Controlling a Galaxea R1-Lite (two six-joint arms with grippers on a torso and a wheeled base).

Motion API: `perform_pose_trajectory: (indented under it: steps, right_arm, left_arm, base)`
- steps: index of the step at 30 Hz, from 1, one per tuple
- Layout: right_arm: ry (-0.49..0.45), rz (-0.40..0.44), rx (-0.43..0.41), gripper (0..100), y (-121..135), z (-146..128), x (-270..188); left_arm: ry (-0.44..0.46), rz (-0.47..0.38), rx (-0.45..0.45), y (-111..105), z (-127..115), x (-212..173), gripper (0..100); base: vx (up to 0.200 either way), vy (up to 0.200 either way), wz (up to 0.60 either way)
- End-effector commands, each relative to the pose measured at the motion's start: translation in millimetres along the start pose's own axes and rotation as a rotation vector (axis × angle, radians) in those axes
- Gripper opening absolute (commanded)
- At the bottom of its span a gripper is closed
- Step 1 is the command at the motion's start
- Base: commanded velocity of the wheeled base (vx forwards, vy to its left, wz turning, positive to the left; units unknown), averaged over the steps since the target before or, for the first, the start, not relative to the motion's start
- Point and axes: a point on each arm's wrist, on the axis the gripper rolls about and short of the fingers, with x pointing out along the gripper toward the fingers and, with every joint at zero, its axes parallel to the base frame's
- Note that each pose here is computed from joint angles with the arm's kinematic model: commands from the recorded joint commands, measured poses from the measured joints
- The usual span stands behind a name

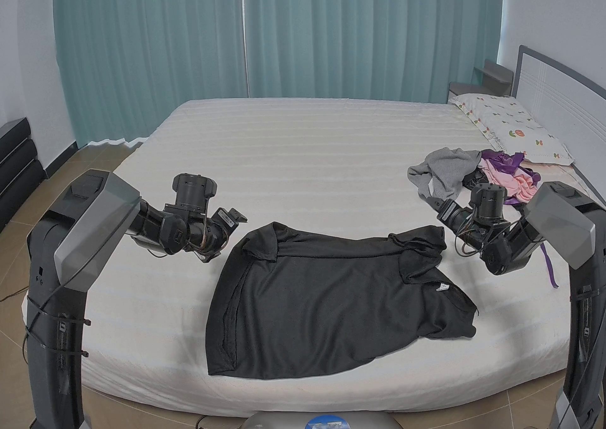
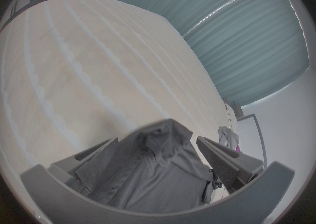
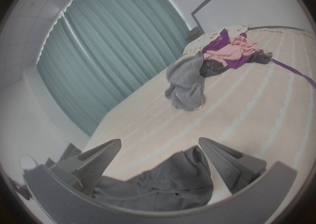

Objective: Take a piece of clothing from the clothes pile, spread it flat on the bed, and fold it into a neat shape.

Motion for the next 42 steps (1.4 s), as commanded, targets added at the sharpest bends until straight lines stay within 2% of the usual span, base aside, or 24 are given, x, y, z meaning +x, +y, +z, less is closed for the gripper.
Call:
perform_pose_trajectory:
  steps: [1,5,7,12,15,17,21,27,31,32,38,42]
  right_arm:
    - [-0.063,0.025,0.069,100,4.5,26.5,-7.6]
    - [-0.024,0.018,0.071,100,-4.3,23.8,-13.7]
    - [0.025,0.021,0.085,100,-12.0,17.4,-17.6]
    - [0.126,0.025,0.093,100,-26.5,0.3,-22.1]
    - [0.213,0.058,0.103,100,-32.9,-10.8,-26.5]
    - [0.238,0.060,0.105,100,-35.9,-18.5,-23.4]
    - [0.250,0.055,0.098,100,-40.1,-27.9,-14.2]
    - [0.261,0.027,0.097,100,-44.0,-36.2,2.1]
    - [0.235,-0.001,0.089,100,-45.1,-39.1,16.1]
    - [0.233,0.003,0.087,0,-45.3,-39.3,19.0]
    - [0.219,-0.017,0.078,0,-46.2,-48.3,43.7]
    - [0.108,0.018,0.074,0,-32.1,-26.3,57.1]
  left_arm:
    - [-0.047,-0.022,-0.061,0.8,21.7,-13.9,100]
    - [-0.041,-0.017,-0.114,6.8,26.9,-19.8,100]
    - [0.019,-0.018,-0.130,15.2,23.8,-29.9,100]
    - [0.115,-0.045,-0.182,27.4,8.0,-47.9,100]
    - [0.123,-0.071,-0.221,35.2,-2.4,-54.9,100]
    - [0.128,-0.091,-0.242,40.0,-10.7,-54.9,100]
    - [0.106,-0.139,-0.246,45.4,-17.0,-61.3,100]
    - [0.096,-0.154,-0.242,49.2,-19.9,-63.4,100]
    - [0.095,-0.154,-0.244,49.5,-20.0,-63.0,100]
    - [0.096,-0.154,-0.243,49.1,-20.5,-62.9,100]
    - [0.090,-0.142,-0.245,51.1,-21.6,-62.6,100]
    - [0.096,-0.137,-0.244,52.7,-23.6,-63.7,100]
  base:
    - [0.000,0.000,0.00]
    - [0.000,0.000,0.00]
    - [0.000,0.000,0.00]
    - [0.000,0.000,0.00]
    - [0.000,0.000,0.00]
    - [0.000,0.000,0.00]
    - [0.000,0.000,0.00]
    - [0.000,0.000,0.00]
    - [0.000,0.000,0.00]
    - [0.000,0.000,0.00]
    - [0.000,0.000,0.00]
    - [0.000,0.000,0.00]
